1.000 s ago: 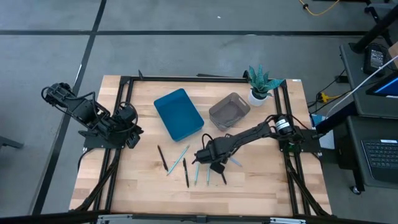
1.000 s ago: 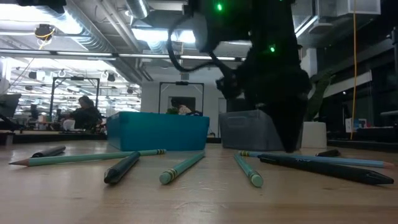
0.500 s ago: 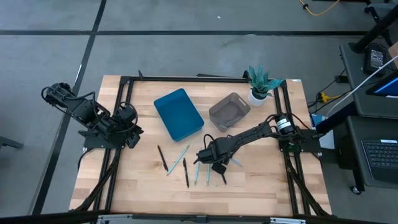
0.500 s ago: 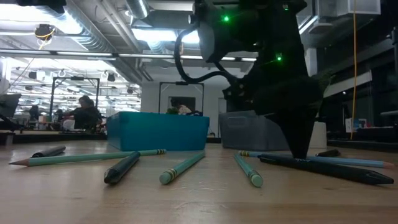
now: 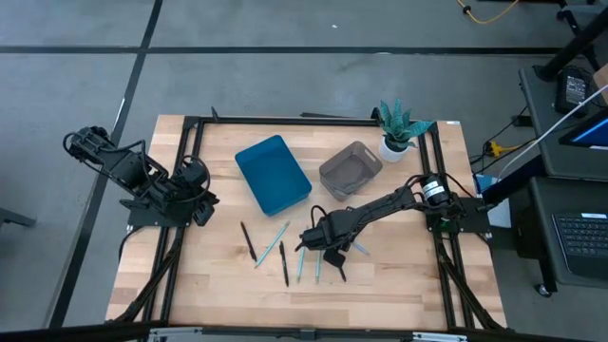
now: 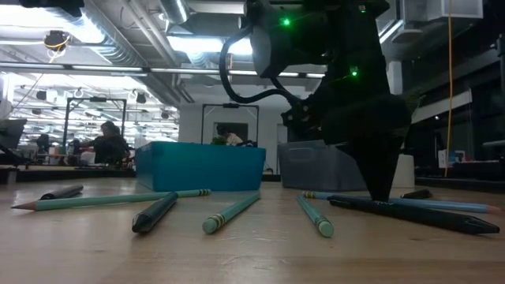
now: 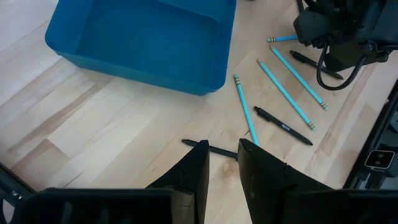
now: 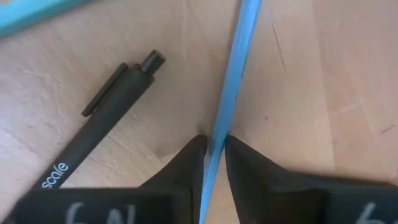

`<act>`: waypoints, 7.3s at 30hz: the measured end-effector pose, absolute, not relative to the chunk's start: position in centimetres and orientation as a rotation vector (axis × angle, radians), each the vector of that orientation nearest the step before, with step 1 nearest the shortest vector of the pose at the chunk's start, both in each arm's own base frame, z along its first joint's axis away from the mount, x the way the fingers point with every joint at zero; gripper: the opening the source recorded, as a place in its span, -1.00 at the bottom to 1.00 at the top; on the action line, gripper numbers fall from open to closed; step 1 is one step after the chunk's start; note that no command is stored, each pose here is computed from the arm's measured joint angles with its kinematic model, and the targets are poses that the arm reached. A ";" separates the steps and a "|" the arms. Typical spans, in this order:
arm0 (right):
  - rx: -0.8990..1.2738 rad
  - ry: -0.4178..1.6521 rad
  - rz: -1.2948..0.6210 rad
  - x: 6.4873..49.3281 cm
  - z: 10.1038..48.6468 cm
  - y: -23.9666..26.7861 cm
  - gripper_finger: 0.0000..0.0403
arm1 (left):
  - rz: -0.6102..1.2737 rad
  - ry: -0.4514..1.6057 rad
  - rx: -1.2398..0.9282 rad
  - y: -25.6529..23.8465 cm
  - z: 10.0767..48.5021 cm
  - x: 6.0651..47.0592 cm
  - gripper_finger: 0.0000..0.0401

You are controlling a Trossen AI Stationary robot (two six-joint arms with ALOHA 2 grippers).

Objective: Sort pens & pencils
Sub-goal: Put the blue pencil into the blue bin

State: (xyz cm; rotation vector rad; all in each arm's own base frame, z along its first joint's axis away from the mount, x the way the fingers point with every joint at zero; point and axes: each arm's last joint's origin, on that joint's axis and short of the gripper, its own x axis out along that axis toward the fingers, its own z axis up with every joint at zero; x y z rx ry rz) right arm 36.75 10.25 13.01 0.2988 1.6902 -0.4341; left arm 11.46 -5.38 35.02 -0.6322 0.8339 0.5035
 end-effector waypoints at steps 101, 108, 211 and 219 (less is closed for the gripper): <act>0.369 1.092 -0.128 47.5 29.5 -0.4 -0.69 | 0.611 1.096 -0.512 -5.4 33.6 11.0 -0.60; 0.530 1.033 0.040 49.9 27.4 0.2 -0.62 | 0.611 1.096 -0.511 -5.4 33.6 11.0 -0.60; 0.827 1.097 -0.027 53.5 18.0 -3.4 -0.52 | 0.595 1.064 -0.408 -5.3 33.6 11.0 -0.60; 0.842 1.059 0.033 53.9 18.3 -3.3 -0.52 | 0.598 1.060 -0.406 -5.2 33.6 11.1 -0.60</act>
